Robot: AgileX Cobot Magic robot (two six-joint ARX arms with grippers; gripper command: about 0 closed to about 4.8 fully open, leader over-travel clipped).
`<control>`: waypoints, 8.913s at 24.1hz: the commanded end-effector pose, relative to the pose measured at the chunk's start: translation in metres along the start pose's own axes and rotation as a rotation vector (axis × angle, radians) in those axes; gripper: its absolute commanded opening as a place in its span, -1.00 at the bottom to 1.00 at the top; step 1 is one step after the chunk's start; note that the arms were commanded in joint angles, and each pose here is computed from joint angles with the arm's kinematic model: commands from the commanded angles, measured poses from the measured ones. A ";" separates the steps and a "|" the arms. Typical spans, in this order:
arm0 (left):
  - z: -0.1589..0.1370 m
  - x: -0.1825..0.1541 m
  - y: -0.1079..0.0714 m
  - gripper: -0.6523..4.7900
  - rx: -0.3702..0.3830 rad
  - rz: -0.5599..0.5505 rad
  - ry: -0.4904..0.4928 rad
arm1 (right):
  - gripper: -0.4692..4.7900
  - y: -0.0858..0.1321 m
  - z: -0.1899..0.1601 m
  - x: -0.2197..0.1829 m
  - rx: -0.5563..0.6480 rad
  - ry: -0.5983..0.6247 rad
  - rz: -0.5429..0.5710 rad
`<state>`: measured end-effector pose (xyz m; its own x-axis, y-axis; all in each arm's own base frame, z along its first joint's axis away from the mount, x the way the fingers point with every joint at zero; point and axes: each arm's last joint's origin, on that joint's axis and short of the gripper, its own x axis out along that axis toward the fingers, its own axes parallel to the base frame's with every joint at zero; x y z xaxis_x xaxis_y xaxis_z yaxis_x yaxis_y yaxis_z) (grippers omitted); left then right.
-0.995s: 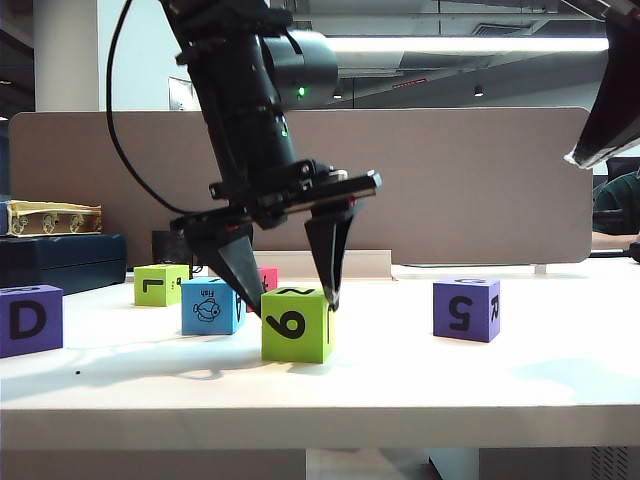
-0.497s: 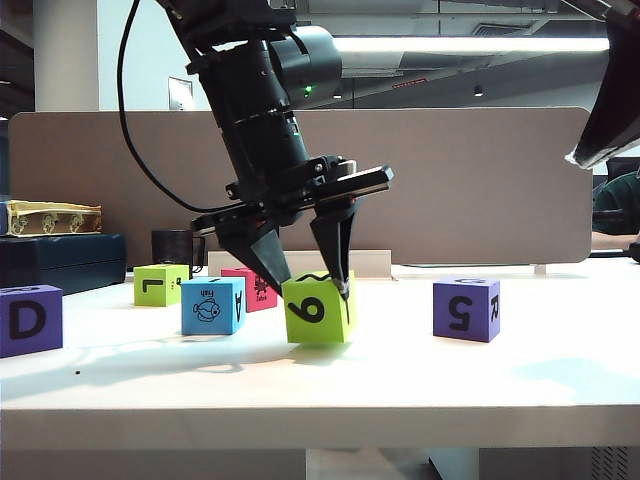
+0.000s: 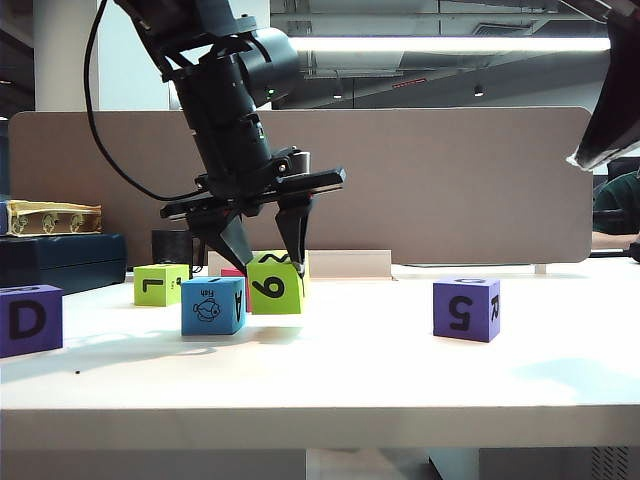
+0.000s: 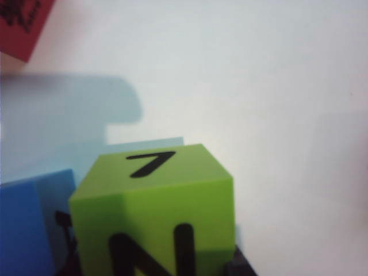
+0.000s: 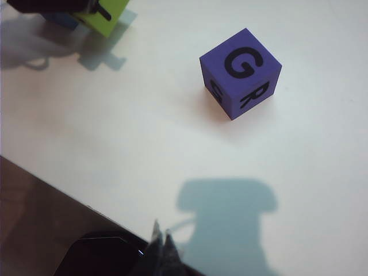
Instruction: Select the appropriate blocks from the scattered letter blocks on the table and arrange them in a row to spell out "TURING".
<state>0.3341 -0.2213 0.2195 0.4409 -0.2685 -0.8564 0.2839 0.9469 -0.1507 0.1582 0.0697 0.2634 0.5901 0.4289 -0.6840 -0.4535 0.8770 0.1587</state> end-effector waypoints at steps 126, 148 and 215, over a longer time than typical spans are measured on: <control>0.028 -0.004 0.007 0.46 0.194 0.101 0.046 | -0.82 0.000 0.002 -0.002 -0.005 -0.016 -0.001; 0.026 -0.055 0.104 0.46 0.188 0.232 0.473 | -0.83 0.000 0.004 0.004 -0.004 -0.004 0.008; -0.032 -0.049 0.163 0.64 0.416 0.060 0.424 | -0.83 0.048 0.047 0.000 -0.133 0.008 0.379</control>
<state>0.3310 -0.0481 0.2231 0.1217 -0.0415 -0.9917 0.6135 0.7886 0.0423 0.1687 0.1214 0.3027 0.3597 0.7089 -0.6067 -0.7155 0.6269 0.3083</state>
